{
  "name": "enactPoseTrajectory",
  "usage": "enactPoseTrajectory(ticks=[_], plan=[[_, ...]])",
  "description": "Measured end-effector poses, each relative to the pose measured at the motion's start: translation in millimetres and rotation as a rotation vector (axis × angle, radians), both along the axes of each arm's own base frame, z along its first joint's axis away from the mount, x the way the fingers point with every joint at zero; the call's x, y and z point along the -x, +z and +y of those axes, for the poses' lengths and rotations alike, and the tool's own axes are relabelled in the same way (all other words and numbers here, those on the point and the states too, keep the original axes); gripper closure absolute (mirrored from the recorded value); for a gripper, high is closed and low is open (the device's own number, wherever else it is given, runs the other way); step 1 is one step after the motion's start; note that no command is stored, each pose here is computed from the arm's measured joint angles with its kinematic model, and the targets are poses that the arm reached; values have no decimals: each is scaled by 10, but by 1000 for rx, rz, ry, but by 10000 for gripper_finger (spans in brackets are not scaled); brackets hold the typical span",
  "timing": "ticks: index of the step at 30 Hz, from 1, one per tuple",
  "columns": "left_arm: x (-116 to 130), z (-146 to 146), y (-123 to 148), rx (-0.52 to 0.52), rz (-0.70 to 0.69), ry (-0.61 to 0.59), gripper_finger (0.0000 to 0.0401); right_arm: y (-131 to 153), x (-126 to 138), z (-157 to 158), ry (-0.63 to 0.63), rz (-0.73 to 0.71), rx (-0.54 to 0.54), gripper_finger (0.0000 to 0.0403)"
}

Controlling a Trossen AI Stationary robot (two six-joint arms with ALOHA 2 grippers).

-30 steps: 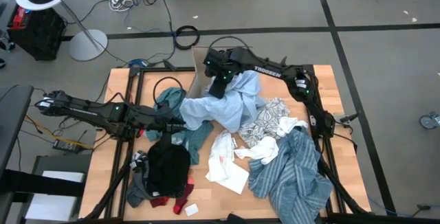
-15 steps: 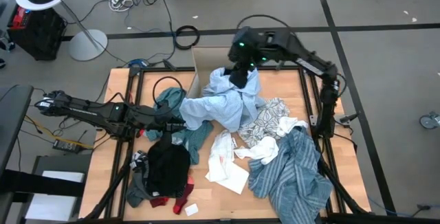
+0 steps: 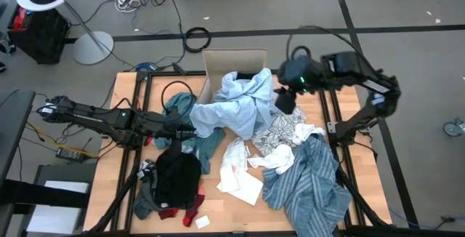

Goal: Sort clothes
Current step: Put the light blue shirt into the laundry organizer

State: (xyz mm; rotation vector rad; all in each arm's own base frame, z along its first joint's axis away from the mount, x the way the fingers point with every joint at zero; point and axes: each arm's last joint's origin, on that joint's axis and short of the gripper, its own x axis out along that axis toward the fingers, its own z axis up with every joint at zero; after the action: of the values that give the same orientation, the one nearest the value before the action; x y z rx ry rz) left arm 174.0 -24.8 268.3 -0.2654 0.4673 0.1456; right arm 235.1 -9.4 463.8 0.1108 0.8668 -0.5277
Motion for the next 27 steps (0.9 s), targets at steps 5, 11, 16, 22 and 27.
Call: enactPoseTrajectory(ticks=[5,11,16,22,27], plan=[[3,-14,-1,0,1,-8,280,-444,219,219,-25,-19,13,211],[7,-41,-1,0,1,-23,280,-1127,322,326,16,-116,-14,213],[7,-37,0,-11,-2,-3,280,-1755,364,295,12,-119,-8,213],[7,-36,0,-12,-2,-1,280,-2333,387,180,28,-159,90,214],[3,-37,8,-9,-11,1,280,-2611,371,20,24,-221,182,215]])
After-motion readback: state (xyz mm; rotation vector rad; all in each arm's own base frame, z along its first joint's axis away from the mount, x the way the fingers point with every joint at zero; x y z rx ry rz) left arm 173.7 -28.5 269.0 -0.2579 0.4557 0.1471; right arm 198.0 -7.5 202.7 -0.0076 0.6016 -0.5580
